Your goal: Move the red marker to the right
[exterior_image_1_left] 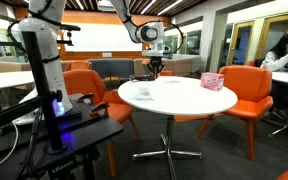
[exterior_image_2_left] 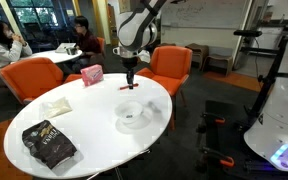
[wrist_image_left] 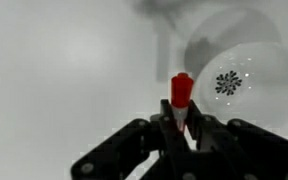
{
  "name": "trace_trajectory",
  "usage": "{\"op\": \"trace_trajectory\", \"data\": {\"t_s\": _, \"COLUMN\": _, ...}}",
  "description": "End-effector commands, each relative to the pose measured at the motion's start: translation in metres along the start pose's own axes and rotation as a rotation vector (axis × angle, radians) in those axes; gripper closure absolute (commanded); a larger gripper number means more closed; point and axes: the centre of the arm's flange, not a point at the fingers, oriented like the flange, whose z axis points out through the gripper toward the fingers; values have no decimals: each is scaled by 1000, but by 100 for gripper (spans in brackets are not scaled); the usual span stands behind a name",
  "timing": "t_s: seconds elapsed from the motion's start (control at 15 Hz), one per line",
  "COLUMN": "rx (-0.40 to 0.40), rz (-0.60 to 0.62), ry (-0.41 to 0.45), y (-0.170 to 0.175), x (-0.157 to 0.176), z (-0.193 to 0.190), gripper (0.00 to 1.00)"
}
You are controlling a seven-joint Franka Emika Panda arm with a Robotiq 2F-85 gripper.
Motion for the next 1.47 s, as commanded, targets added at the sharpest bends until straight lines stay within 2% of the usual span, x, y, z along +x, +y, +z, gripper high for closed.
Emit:
{"op": "trace_trajectory", "data": {"t_s": 0.0, "rx": -48, "rz": 189, "ry": 50, "y": 14, "x": 8, "z": 16, "gripper": 95}}
{"op": "trace_trajectory", "data": {"t_s": 0.07, "rx": -65, "rz": 241, "ry": 65, "y": 21, "x": 8, "z": 21, "gripper": 95}}
{"op": "trace_trajectory", "data": {"t_s": 0.27, "rx": -50, "rz": 367, "ry": 79, "y": 47, "x": 3, "z": 37, "gripper": 95}}
{"op": "trace_trajectory", "data": {"t_s": 0.47, "rx": -24, "rz": 427, "ry": 54, "y": 70, "x": -3, "z": 49, "gripper": 95}}
{"op": "trace_trajectory", "data": {"t_s": 0.73, "rx": 0, "rz": 451, "ry": 46, "y": 90, "x": -9, "z": 62, "gripper": 95}}
{"op": "trace_trajectory", "data": {"t_s": 0.8, "rx": 3, "rz": 460, "ry": 53, "y": 89, "x": -10, "z": 61, "gripper": 69}}
{"op": "trace_trajectory", "data": {"t_s": 0.87, "rx": 7, "rz": 459, "ry": 66, "y": 87, "x": -10, "z": 60, "gripper": 53}}
{"op": "trace_trajectory", "data": {"t_s": 1.0, "rx": 0, "rz": 447, "ry": 86, "y": 80, "x": -9, "z": 54, "gripper": 42}}
{"op": "trace_trajectory", "data": {"t_s": 1.33, "rx": -6, "rz": 405, "ry": 165, "y": 49, "x": -17, "z": 23, "gripper": 2}}
{"op": "trace_trajectory", "data": {"t_s": 1.4, "rx": -6, "rz": 395, "ry": 186, "y": 39, "x": -20, "z": 16, "gripper": 0}}
